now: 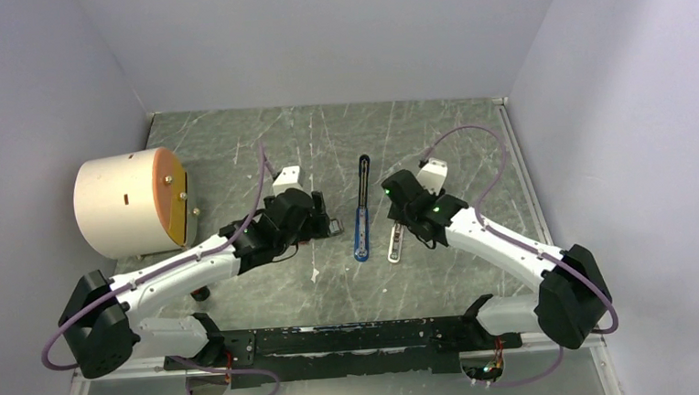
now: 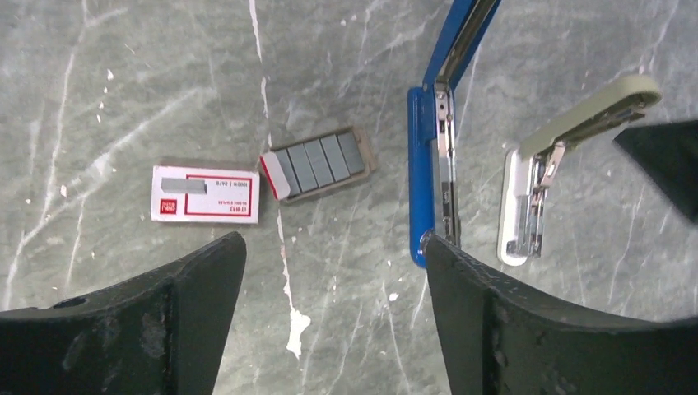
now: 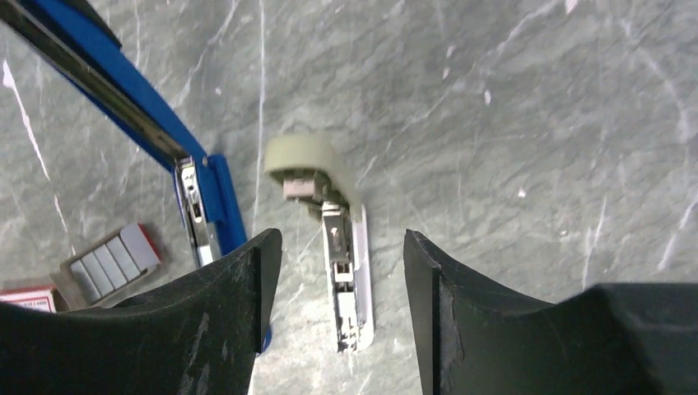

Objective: Load the staples into the stapler

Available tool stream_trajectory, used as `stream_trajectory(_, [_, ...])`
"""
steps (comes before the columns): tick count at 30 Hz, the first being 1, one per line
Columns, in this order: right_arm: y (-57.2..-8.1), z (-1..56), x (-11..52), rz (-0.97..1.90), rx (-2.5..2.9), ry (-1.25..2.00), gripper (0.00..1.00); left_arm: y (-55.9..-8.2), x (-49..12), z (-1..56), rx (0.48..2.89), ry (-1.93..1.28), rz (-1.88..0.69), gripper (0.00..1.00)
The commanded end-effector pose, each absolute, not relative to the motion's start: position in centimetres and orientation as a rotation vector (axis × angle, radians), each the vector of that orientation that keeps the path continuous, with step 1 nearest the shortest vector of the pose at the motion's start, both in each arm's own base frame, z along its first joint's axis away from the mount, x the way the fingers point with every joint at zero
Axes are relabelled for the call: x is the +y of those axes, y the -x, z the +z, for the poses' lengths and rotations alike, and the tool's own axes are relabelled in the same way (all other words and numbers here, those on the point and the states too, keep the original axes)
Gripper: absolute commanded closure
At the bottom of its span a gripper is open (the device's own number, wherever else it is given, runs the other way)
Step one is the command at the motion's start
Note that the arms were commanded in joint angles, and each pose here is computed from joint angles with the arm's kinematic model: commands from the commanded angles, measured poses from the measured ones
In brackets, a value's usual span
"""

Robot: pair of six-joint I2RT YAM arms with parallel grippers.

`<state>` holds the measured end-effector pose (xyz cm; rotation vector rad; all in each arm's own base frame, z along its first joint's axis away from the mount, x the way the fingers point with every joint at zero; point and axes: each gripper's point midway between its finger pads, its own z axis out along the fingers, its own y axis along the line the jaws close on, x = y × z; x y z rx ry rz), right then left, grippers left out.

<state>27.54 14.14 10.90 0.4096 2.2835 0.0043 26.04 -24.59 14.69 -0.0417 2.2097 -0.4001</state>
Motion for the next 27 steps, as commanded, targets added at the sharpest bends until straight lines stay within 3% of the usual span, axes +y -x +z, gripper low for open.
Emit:
stream_trajectory(1, [-29.1,12.6,13.8,0.042,2.271,-0.369,0.38,-25.3,-25.9,15.0,2.198,0.058,-0.556,0.07])
stream_trajectory(6, [-30.6,12.8,14.2,0.023,2.288,-0.306,0.35,-24.6,-26.6,14.5,2.214,0.037,-0.616,0.03])
stream_trajectory(11, [-31.9,12.9,14.4,-0.002,2.294,-0.282,0.35,-24.1,-28.2,13.7,2.243,-0.053,-0.678,0.09])
stream_trajectory(16, [-32.7,12.1,14.0,-0.048,2.31,-0.282,0.43,-23.1,-30.4,12.5,2.294,-0.194,-0.76,0.13])
stream_trajectory(27, [-32.7,10.8,13.8,-0.03,2.355,-0.257,0.6,-21.7,-35.2,13.0,2.273,-0.385,-1.015,0.41])
